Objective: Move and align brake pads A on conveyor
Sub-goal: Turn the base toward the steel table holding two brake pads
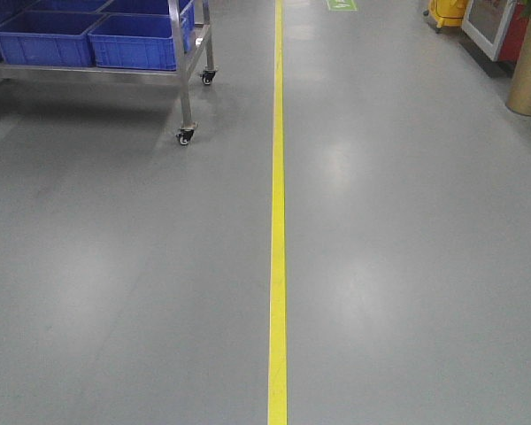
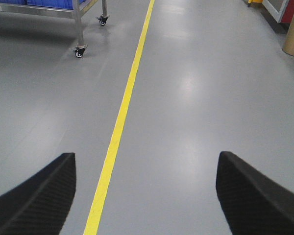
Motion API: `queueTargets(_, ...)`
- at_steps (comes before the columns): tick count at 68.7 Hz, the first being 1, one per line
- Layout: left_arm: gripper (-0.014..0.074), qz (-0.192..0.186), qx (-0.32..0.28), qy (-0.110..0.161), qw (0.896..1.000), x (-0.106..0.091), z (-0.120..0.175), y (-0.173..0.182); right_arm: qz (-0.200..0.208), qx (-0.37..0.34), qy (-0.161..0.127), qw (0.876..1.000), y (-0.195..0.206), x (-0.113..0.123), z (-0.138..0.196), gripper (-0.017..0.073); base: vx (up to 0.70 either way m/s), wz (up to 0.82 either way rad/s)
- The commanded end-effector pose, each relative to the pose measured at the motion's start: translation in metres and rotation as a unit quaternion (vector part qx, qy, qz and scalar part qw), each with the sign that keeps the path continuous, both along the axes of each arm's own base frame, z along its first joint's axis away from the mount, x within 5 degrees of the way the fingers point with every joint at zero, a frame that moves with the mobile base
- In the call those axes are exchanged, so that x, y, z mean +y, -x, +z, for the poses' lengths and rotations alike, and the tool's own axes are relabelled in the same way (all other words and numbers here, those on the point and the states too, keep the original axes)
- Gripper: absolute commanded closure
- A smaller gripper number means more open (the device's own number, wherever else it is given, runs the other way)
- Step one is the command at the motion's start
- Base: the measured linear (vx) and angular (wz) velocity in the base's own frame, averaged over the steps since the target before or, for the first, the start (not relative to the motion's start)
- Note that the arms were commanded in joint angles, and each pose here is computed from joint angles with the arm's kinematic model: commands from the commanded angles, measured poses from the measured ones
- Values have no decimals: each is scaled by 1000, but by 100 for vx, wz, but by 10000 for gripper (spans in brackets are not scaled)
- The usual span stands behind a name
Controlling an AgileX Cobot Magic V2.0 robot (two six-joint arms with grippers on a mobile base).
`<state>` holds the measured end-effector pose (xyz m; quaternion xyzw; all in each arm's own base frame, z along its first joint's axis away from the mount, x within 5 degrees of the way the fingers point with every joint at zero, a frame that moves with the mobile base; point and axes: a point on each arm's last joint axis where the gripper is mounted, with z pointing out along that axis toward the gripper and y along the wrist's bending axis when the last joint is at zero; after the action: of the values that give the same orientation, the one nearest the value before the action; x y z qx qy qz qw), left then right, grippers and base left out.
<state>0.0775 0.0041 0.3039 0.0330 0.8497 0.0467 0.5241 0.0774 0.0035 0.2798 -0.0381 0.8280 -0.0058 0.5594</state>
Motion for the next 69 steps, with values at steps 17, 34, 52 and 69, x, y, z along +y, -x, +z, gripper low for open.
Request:
queueTargets(17,7,-4,-44,3,999,-1,13,-3,-7,-46,4,999,-2,-1,15,-9,38,10)
queueTargets(34,7,-4,-44,3,999,-1,13,-3,-7,-46,4,999,-2,-1,15,-9,26,54)
queueTargets(52,7,-4,-44,3,999,-1,13,-3,-7,-46,4,999,-2,-1,15,-9,19,82)
queueTargets(69,7,-4,-44,3,999,-1,13,-3,-7,-46,4,999,-2,-1,15,-9,14,86)
